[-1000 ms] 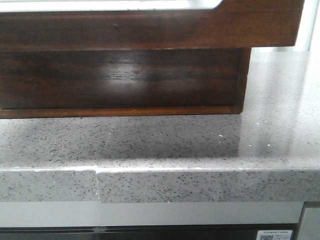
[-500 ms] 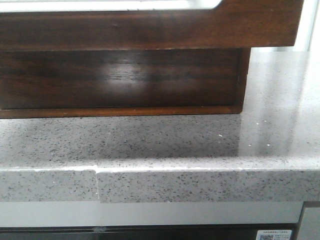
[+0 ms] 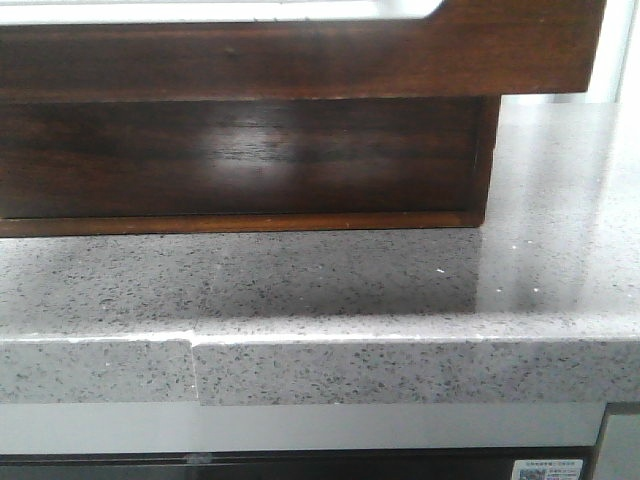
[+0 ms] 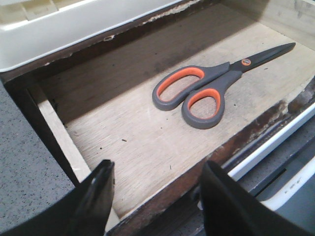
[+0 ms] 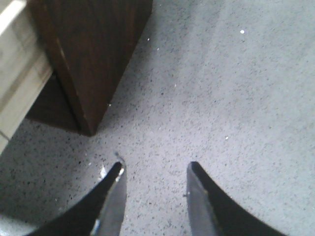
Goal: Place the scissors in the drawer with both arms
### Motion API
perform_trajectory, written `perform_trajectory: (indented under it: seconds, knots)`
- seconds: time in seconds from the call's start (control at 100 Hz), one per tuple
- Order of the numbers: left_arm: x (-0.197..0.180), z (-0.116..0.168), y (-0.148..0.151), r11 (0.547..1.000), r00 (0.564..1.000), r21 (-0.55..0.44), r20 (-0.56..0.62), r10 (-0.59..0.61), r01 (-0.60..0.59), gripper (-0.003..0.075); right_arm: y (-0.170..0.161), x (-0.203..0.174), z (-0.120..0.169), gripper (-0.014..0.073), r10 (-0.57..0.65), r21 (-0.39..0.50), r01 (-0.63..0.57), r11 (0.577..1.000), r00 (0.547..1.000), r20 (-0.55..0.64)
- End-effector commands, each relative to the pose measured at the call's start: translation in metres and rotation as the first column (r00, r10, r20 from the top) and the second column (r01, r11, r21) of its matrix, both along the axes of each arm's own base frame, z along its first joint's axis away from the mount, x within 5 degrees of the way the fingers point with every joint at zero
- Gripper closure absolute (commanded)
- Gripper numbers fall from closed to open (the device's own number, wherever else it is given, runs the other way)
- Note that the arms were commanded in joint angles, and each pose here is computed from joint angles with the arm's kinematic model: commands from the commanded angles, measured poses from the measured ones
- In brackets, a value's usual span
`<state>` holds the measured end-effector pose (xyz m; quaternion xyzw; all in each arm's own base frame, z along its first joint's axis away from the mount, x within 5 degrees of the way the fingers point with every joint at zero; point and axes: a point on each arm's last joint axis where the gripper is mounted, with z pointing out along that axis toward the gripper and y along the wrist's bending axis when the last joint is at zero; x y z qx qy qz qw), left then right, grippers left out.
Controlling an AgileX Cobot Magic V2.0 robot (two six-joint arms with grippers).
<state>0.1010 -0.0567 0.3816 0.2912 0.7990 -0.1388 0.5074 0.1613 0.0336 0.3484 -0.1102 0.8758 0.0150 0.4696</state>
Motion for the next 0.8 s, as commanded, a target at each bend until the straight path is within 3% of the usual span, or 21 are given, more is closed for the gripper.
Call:
perform_trajectory:
  seconds: [0.0,0.1,0.34,0.41,0.79]
  knots:
    - [0.0024,0.0147,-0.0017,0.998,0.998,-0.067,0.065,0.015,-0.010,0.0360,-0.0012,-0.0016,0.0125,0.0350,-0.001,0.026,-0.002,1.000,0.993,0.119]
    - [0.0024,0.0147,-0.0017,0.998,0.998,-0.067,0.065,0.015,-0.010,0.0430,-0.0013,-0.0018,0.0102,0.0407,-0.001,0.023,-0.001,1.000,0.994,0.109]
    - [0.0024,0.0147,-0.0017,0.998,0.998,-0.067,0.065,0.015,-0.010,0.0684,-0.0013,-0.0018,0.0102,0.0643,-0.001,0.023,-0.001,1.000,0.994,0.109]
    - [0.0024,0.0147,-0.0017,0.998,0.998,-0.067,0.065,0.015,-0.010,0.0742,-0.0012,-0.0016,0.0105,0.0664,-0.001,0.024,-0.002,1.000,0.994,0.113]
    - [0.0020,0.0140,-0.0019,0.998,0.998,-0.064,0.058,0.011,-0.007,0.0741,-0.0018,-0.0021,0.0095,0.0664,-0.002,0.016,0.001,1.000,0.995,0.101]
